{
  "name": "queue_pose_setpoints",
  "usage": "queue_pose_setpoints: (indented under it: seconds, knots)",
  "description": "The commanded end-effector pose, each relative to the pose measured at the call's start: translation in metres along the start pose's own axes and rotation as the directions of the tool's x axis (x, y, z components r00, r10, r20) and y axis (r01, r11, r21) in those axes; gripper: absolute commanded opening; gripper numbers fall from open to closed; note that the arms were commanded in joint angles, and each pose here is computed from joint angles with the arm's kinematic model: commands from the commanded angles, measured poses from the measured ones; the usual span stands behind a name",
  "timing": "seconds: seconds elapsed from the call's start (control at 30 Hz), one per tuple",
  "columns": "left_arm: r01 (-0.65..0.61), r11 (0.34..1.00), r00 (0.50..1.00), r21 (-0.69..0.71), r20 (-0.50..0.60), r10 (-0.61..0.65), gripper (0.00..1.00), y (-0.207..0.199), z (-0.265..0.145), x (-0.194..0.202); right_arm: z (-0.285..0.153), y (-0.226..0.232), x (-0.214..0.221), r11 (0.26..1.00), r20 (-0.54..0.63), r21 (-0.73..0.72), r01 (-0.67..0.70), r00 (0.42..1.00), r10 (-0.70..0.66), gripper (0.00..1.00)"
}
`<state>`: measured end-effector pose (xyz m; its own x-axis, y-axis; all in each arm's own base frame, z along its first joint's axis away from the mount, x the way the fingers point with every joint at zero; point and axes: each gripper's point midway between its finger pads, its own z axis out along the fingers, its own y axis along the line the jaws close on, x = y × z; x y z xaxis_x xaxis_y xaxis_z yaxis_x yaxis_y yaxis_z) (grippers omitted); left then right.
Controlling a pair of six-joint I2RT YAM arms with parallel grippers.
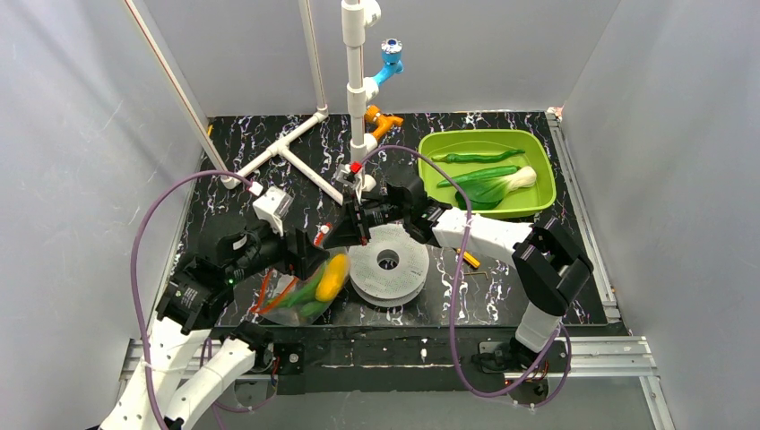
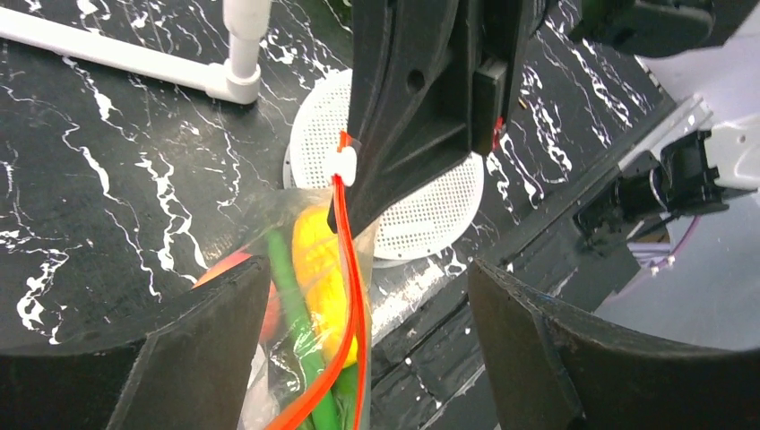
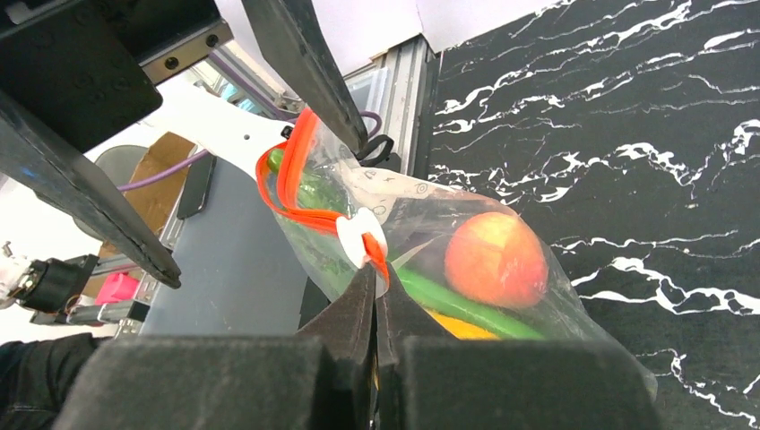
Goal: Place the food in the zip-top bag and seal the zipper
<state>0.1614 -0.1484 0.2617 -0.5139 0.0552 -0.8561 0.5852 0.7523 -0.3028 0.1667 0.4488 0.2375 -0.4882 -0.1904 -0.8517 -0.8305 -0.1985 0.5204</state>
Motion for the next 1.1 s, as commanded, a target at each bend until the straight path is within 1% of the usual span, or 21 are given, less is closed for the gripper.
queue_pose_setpoints:
  seconds: [0.0,0.03,0.07,0.1,0.2,0.27,0.3,0.33,0.47,0.5,0.63,0.67,0.73,0.87,0.97,1.07]
  knots:
    - [0.029,0.997,0.995,-0.065,0.096,-0.023,0.8,0.007,-0.004,-0.024,0.001,0.015,-0.027,0.998,0.027,-0.002,0.061,0.998,-0.061,0.01]
    - [0.033,0.996,0.994,-0.078,0.111,-0.024,0.84,0.009,-0.005,-0.027,0.001,0.016,-0.027,0.998,0.021,-0.011,0.055,0.998,-0.055,0.01]
    - [0.043,0.995,0.991,-0.094,0.133,-0.03,0.91,0.012,-0.005,-0.03,0.002,0.017,-0.026,0.999,0.017,-0.019,0.05,0.999,-0.049,0.01]
    - [0.051,0.994,0.988,-0.1,0.15,-0.035,0.97,0.013,-0.005,-0.033,0.002,0.017,-0.026,0.999,0.018,-0.023,0.047,0.999,-0.046,0.01]
    - [0.045,0.997,0.987,-0.068,0.159,-0.034,0.98,0.007,-0.003,-0.037,0.003,0.017,-0.026,0.999,0.028,-0.027,0.041,0.999,-0.04,0.01]
    - [0.028,0.999,0.991,-0.045,0.135,-0.021,0.96,0.004,0.0,-0.035,0.003,0.017,-0.027,0.999,0.03,-0.032,0.04,0.999,-0.039,0.01]
    - [0.017,0.999,0.993,-0.036,0.119,-0.012,0.93,0.003,0.001,-0.033,0.003,0.018,-0.027,0.998,0.032,-0.037,0.042,0.999,-0.041,0.01]
    - [0.006,1.0,0.995,-0.03,0.103,-0.003,0.88,0.003,0.003,-0.03,0.004,0.019,-0.027,0.998,0.031,-0.043,0.043,0.999,-0.042,0.03]
    - [-0.019,1.0,0.998,-0.019,0.062,0.02,0.63,0.004,0.01,-0.023,0.005,0.02,-0.027,0.997,0.025,-0.059,0.042,0.999,-0.041,0.01]
    - [-0.023,1.0,0.998,-0.018,0.057,0.024,0.59,0.005,0.012,-0.022,0.005,0.02,-0.028,0.997,0.025,-0.062,0.043,0.999,-0.042,0.01]
    - [-0.026,0.999,0.998,-0.02,0.062,0.027,0.5,0.008,0.02,-0.024,0.004,0.022,-0.026,0.997,0.02,-0.07,0.042,0.999,-0.041,0.01]
    - [-0.023,1.0,0.998,-0.019,0.061,0.024,0.46,0.008,0.022,-0.025,0.004,0.022,-0.025,0.997,0.02,-0.07,0.043,0.999,-0.042,0.01]
    - [-0.013,1.0,0.999,-0.022,0.051,0.014,0.35,0.009,0.027,-0.027,0.004,0.021,-0.025,0.996,0.02,-0.071,0.047,0.999,-0.046,0.01]
    - [0.002,1.0,0.999,0.025,0.038,-0.003,0.32,0.003,0.036,-0.029,0.005,0.021,-0.024,0.996,0.015,-0.075,0.045,0.999,-0.044,0.01]
    - [0.008,0.998,1.0,0.06,0.021,-0.009,0.26,-0.002,0.041,-0.027,0.004,0.022,-0.025,0.996,0.016,-0.075,0.049,0.999,-0.048,0.01]
    - [0.012,0.998,1.0,0.069,0.003,-0.012,0.1,-0.002,0.043,-0.023,0.004,0.021,-0.024,0.996,0.013,-0.069,0.055,0.998,-0.055,0.01]
